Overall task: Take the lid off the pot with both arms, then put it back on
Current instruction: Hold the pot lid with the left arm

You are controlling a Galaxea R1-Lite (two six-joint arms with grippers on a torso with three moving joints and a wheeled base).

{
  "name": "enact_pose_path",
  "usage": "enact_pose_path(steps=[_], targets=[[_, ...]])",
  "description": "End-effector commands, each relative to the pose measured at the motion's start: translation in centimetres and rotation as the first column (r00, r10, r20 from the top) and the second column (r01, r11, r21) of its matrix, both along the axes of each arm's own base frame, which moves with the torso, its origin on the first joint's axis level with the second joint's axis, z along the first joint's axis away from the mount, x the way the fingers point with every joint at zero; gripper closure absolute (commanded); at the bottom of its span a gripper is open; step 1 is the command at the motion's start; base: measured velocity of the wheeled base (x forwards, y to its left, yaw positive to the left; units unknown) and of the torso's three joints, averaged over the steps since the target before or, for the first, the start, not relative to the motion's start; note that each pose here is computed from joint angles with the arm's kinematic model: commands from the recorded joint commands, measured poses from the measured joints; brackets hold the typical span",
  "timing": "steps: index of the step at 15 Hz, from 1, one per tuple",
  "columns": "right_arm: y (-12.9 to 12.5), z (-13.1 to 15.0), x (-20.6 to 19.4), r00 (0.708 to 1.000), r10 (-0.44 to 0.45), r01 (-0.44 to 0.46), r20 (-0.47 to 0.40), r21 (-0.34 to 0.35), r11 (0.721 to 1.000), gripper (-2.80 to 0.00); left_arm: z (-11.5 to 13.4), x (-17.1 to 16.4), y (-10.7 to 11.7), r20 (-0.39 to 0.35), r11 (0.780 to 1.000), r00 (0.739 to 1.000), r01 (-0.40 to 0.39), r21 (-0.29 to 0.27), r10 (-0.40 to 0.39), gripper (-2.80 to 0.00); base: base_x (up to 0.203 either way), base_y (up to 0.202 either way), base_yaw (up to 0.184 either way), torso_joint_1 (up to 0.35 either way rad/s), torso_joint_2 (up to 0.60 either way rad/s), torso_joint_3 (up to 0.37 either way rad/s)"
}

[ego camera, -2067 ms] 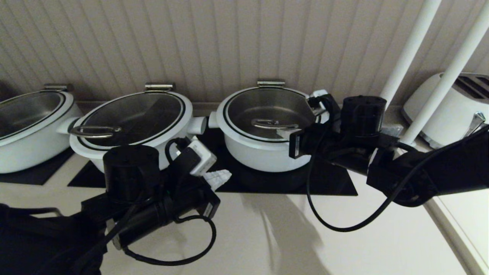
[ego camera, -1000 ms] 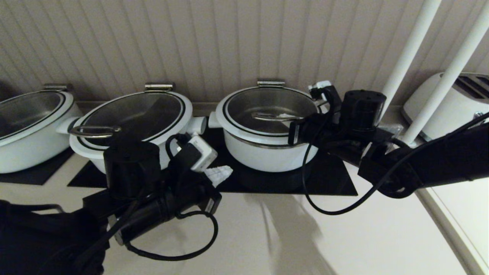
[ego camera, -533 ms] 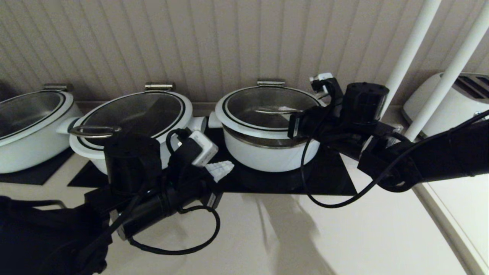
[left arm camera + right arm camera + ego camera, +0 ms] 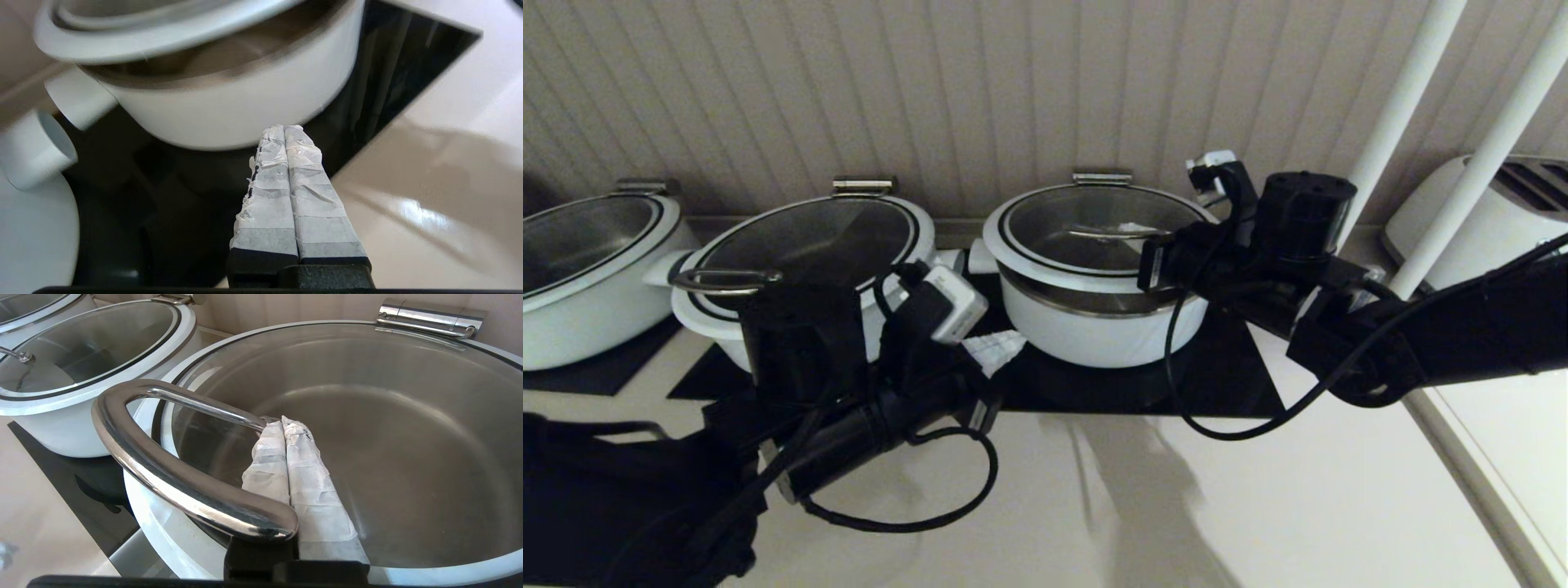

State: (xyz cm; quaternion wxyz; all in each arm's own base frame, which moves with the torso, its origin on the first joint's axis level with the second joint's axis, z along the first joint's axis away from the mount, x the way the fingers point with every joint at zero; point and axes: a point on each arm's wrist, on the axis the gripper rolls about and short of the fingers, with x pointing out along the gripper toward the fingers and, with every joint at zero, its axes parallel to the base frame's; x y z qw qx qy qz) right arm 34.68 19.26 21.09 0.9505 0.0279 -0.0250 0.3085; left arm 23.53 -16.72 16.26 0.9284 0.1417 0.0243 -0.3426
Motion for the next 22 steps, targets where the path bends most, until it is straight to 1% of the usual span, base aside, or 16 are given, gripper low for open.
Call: enact_pose_path(steps=[1, 3, 13, 17, 22], targets=[[0.0, 0.1, 0.0, 1.000, 0.001, -0.001, 0.006, 0.003, 1.000, 0.00, 0.8, 0.4, -0.3, 0.030, 1.000, 1.000, 0.001, -0.022, 0.000, 0.00, 0.000, 0.000, 0.000, 0.000, 0.00, 0.000], [0.0, 0.1, 0.0, 1.000, 0.001, -0.001, 0.006, 0.003, 1.000, 0.00, 1.3, 0.9, -0.6, 0.044, 0.999, 0.999, 0.001, -0.034, 0.000, 0.00, 0.000, 0.000, 0.000, 0.000, 0.00, 0.000], [0.0, 0.6, 0.1, 1.000, 0.000, 0.000, 0.020, 0.013, 1.000, 0.00, 0.5, 1.3, -0.9, 0.021, 1.000, 1.000, 0.000, -0.023, 0.000, 0.00, 0.000, 0.000, 0.000, 0.000, 0.00, 0.000], [0.0, 0.6, 0.1, 1.000, 0.000, 0.000, 0.020, 0.012, 1.000, 0.00, 1.3, 2.2, -1.5, 0.050, 0.999, 0.999, 0.000, -0.045, 0.002, 0.00, 0.000, 0.000, 0.000, 0.000, 0.00, 0.000], [0.0, 0.7, 0.1, 1.000, 0.001, -0.001, 0.022, 0.013, 1.000, 0.00, 1.3, 2.8, -1.9, 0.055, 0.999, 0.998, -0.001, -0.050, 0.003, 0.00, 0.000, 0.000, 0.000, 0.000, 0.00, 0.000]])
